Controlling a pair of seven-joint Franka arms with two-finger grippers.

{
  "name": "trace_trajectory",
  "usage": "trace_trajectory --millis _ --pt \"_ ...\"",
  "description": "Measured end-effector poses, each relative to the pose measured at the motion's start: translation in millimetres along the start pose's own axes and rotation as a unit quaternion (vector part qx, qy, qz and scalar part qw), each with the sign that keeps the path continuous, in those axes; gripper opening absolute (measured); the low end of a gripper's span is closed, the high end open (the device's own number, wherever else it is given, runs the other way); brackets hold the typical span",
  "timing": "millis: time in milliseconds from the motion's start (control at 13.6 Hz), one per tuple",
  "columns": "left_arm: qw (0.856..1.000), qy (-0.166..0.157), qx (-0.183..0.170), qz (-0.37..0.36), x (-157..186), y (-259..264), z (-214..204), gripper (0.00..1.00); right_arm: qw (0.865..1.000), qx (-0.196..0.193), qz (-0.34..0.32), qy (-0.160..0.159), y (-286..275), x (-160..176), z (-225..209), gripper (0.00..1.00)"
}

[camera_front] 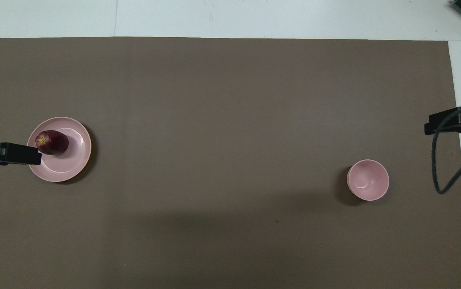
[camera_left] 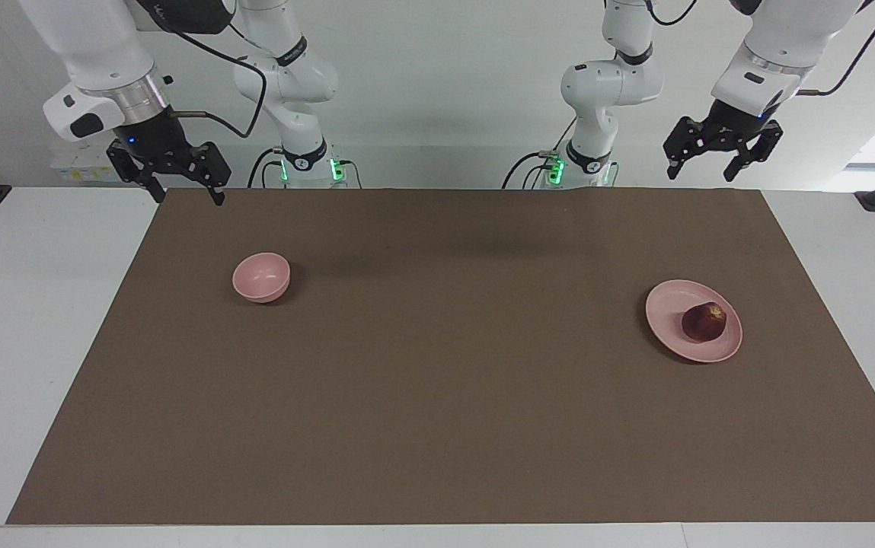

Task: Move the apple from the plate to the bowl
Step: 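Move the left gripper down onto the red apple on the plate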

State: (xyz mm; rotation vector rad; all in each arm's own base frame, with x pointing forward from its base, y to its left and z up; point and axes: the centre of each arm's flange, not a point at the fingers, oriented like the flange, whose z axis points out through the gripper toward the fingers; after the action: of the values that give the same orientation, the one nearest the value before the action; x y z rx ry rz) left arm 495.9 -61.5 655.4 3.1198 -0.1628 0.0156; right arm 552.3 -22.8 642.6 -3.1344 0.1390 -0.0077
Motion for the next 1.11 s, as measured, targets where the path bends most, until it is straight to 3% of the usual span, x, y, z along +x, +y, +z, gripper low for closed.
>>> trace_trajectory --millis 589,1105 --pt "1.0 0.028 -0.001 0.005 15 -5 6 1.0 1.0 0.0 -0.002 0.0 -2 0 0 1.0" --pt "0.999 0.027 -0.002 0.043 43 -60 69 1.0 1.0 0.0 -0.002 0.0 -2 0 0 1.0"
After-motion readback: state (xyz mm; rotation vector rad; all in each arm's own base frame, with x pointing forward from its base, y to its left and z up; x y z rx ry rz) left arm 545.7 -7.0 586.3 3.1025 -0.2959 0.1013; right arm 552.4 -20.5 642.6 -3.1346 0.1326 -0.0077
